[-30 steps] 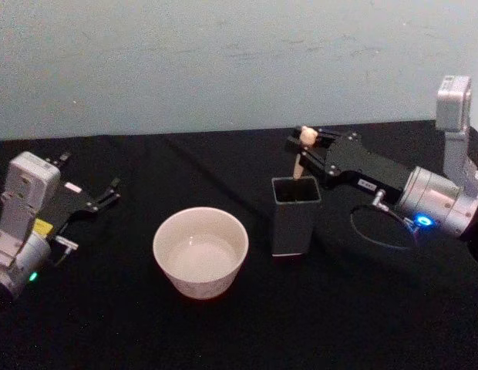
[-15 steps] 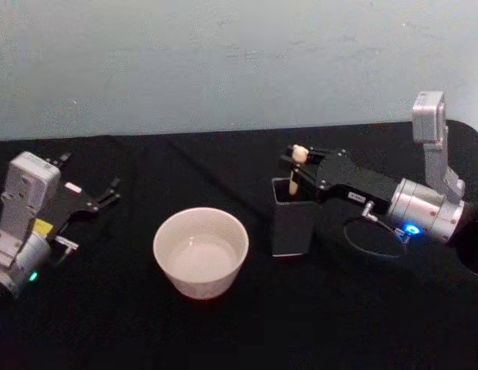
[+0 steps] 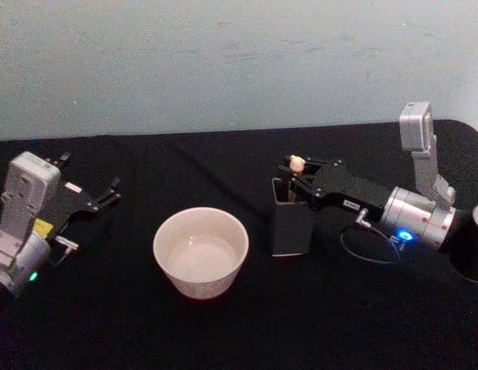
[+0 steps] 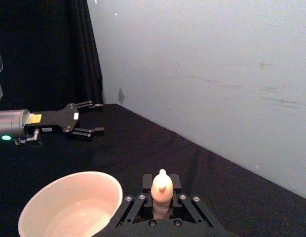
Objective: Pick up the stirring spoon with one hand, stir inside the cup, then place it back in its original position.
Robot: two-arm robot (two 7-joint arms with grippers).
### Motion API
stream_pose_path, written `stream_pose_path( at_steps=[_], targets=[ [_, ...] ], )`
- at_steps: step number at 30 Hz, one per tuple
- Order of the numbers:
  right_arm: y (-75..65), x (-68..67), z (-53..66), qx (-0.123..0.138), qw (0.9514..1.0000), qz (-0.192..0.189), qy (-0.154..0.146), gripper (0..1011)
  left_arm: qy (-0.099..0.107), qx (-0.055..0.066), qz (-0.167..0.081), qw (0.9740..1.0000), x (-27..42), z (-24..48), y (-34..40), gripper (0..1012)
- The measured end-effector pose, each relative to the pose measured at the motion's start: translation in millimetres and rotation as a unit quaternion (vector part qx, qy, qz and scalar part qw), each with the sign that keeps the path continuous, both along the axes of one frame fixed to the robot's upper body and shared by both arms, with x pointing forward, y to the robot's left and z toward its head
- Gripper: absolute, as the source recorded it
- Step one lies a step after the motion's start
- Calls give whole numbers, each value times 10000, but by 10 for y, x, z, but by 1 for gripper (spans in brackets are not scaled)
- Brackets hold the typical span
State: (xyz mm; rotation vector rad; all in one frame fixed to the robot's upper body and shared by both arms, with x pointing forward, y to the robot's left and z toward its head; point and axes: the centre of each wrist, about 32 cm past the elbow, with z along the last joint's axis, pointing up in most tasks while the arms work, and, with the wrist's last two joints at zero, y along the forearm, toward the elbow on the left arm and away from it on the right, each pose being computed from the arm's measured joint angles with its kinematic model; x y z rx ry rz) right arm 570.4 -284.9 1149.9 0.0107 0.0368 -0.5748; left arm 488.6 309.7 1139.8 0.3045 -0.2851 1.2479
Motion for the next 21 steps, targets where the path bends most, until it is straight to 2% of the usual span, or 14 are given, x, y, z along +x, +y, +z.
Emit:
stream_pose_path(
  at_steps=[20, 21],
  targets=[
    [10, 1, -19, -48, 10000, -29, 31, 211, 0, 0, 0, 10000, 0, 0, 0, 1001],
    [10, 1, -18, -45, 10000, -28, 29, 276, 0, 0, 0, 10000, 0, 0, 0, 1001]
  ],
)
